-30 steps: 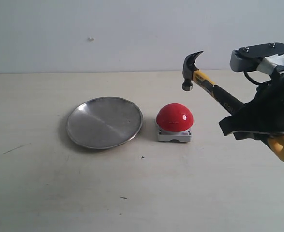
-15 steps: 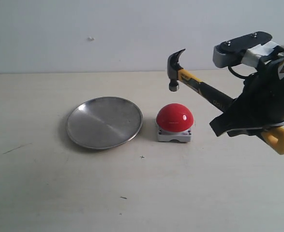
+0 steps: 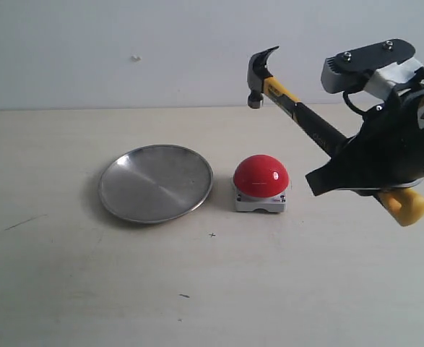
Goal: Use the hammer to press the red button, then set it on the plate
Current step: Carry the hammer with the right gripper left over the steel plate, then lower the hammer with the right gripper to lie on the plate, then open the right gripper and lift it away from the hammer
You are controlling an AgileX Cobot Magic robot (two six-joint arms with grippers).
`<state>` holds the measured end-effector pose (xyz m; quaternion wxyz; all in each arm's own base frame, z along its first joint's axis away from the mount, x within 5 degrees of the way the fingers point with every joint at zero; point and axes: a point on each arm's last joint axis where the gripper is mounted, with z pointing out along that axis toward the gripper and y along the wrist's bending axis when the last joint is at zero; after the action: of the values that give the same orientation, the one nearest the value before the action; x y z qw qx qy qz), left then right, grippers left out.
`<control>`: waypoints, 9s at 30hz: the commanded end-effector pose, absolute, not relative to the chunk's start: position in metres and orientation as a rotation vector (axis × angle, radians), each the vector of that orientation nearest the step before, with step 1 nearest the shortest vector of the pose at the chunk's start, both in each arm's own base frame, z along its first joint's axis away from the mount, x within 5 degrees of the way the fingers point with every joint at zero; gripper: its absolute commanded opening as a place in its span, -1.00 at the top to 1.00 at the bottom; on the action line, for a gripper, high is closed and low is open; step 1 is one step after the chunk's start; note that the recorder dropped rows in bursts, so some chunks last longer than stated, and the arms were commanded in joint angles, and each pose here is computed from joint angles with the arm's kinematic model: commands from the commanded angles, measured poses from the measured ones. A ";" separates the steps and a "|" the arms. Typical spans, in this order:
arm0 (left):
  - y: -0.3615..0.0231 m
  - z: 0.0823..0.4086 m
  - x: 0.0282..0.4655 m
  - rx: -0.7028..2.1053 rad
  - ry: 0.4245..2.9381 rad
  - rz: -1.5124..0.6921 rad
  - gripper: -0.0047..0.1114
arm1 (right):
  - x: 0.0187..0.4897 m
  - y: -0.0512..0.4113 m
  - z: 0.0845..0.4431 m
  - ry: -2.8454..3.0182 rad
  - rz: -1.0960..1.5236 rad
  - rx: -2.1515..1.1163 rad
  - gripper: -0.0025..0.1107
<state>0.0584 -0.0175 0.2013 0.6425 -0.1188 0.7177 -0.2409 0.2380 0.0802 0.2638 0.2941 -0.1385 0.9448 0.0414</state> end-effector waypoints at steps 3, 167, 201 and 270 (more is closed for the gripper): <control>-0.018 0.202 0.058 -0.262 1.635 -0.555 0.92 | 0.235 0.074 0.300 2.244 0.109 -0.331 0.96; -0.021 0.202 0.057 -0.224 1.644 -0.590 0.92 | 0.370 0.279 0.112 2.329 0.856 0.334 0.96; -0.021 0.202 0.057 -0.224 1.644 -0.590 0.92 | 0.373 0.281 0.096 2.389 0.801 0.335 0.28; -0.021 0.202 0.057 -0.224 1.644 -0.590 0.92 | 0.343 0.236 0.219 2.257 0.502 -0.168 0.96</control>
<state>0.0575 -0.0202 0.2013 0.6366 -0.1019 0.7203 -0.2559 0.3528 0.2435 0.1920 0.3631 -0.0403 0.9123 0.1851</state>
